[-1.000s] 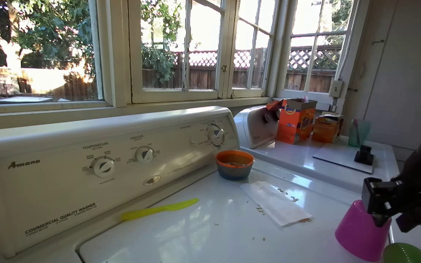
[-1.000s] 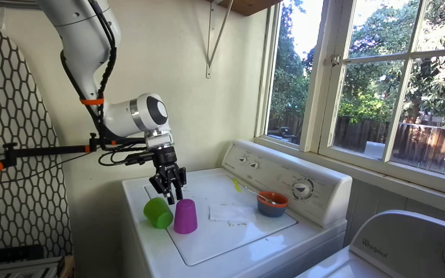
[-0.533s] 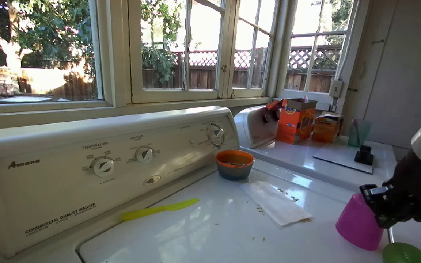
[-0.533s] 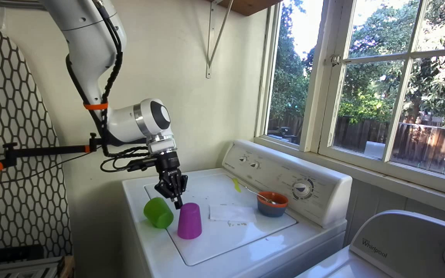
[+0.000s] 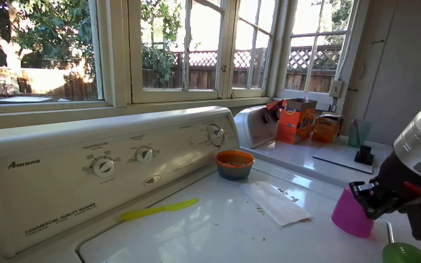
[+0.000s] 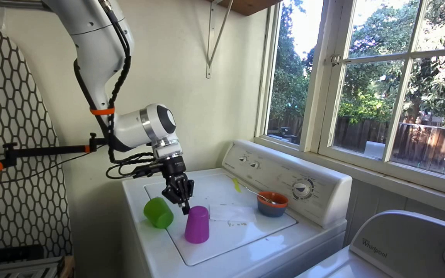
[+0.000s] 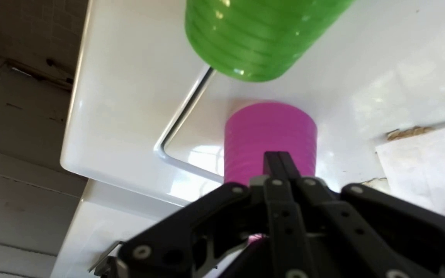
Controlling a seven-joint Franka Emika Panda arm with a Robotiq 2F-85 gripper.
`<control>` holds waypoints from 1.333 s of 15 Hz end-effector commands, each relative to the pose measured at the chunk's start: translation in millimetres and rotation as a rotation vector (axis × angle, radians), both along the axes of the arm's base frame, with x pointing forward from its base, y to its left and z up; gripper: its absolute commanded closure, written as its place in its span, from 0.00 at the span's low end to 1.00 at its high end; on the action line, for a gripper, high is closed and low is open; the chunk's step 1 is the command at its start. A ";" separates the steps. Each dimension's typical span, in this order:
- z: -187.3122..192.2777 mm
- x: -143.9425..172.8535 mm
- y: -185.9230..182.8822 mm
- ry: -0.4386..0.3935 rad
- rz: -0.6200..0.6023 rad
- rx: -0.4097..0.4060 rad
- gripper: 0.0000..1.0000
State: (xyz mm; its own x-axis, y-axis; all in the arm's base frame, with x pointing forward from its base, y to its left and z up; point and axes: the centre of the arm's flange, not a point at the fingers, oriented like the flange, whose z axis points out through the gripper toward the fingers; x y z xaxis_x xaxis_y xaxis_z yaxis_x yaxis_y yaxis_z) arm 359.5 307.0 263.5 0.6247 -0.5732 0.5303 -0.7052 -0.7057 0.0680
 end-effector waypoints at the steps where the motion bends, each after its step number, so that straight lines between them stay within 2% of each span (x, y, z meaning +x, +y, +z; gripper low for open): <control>1: 7.0 1.2 2.7 -0.035 0.007 0.004 1.00; 2: 10.9 -0.1 4.0 -0.037 0.009 0.006 0.74; 4: 15.9 -3.3 5.5 -0.030 0.006 0.004 0.66; 7: 18.3 -6.6 5.7 -0.009 -0.013 0.016 0.42; 12: 16.0 -8.5 8.4 0.037 -0.050 0.090 0.05; 14: 15.9 -11.2 8.4 0.055 -0.073 0.127 0.00; 17: 11.7 -14.4 9.5 0.084 -0.095 0.196 0.00; 20: 6.0 -17.2 11.0 0.128 -0.096 0.223 0.00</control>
State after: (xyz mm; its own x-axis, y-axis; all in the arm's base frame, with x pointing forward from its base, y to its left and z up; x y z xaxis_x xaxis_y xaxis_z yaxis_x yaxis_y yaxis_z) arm 350.5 324.1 272.9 0.6039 -0.7112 0.3599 -0.7651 -0.6439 0.0115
